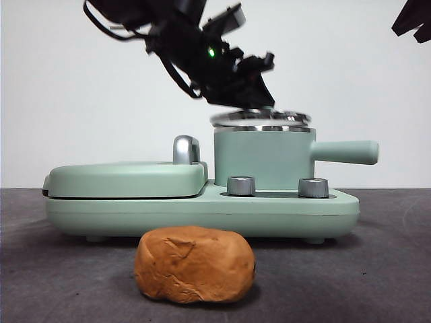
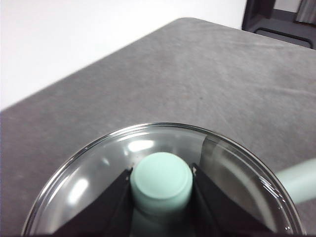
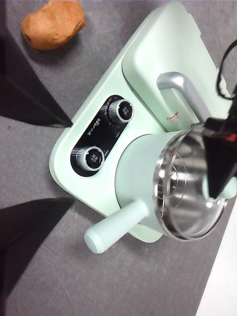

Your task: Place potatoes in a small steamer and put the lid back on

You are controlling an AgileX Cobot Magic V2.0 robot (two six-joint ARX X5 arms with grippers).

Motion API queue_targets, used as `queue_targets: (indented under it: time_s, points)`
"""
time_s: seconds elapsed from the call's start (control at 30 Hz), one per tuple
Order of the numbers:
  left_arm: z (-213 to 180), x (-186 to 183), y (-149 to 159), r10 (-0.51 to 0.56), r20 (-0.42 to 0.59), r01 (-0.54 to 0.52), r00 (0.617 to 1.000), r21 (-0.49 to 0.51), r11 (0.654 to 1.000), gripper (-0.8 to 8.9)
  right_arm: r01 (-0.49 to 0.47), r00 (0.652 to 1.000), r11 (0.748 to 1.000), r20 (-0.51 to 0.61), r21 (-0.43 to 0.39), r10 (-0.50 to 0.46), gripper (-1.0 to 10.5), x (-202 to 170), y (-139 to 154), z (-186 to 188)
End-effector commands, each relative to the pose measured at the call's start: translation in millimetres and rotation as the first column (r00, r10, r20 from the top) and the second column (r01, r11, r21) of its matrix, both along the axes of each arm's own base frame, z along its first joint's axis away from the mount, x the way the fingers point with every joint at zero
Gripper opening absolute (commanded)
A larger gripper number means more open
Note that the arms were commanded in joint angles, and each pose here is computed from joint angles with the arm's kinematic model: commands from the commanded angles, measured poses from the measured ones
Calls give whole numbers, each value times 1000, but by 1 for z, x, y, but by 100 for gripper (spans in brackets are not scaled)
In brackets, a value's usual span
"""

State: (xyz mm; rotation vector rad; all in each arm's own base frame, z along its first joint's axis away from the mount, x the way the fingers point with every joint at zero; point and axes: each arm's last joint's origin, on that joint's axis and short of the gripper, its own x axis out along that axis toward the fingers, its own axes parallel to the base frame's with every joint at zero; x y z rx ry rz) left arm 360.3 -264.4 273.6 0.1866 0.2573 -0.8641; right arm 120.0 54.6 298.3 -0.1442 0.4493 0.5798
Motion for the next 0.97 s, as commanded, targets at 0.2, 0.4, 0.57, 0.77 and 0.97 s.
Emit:
queue_targets:
  time_s: [0.2,0.4,0.57,0.77,0.97]
  points:
    - [77,-33,24,6,89,1,996,-72,997,12,2,1000,1000,15,17,-2,225,0,1,6]
    - [106,-65,55,25,-8,-25,1000,-13,1000,14,-6,1000,1000,13,19,6,226,0,1,6]
    - [117,-91,78,60,-99,-54,993,62,997,15,-56,998,998,10,20,55,250,0,3,5]
    - [116,-118,101,168,-129,-150,977,142,979,15,-202,979,979,-37,2,202,287,8,15,-2]
    - [98,-144,120,227,-150,-204,962,154,967,15,-348,932,936,-130,-52,339,312,19,41,-19]
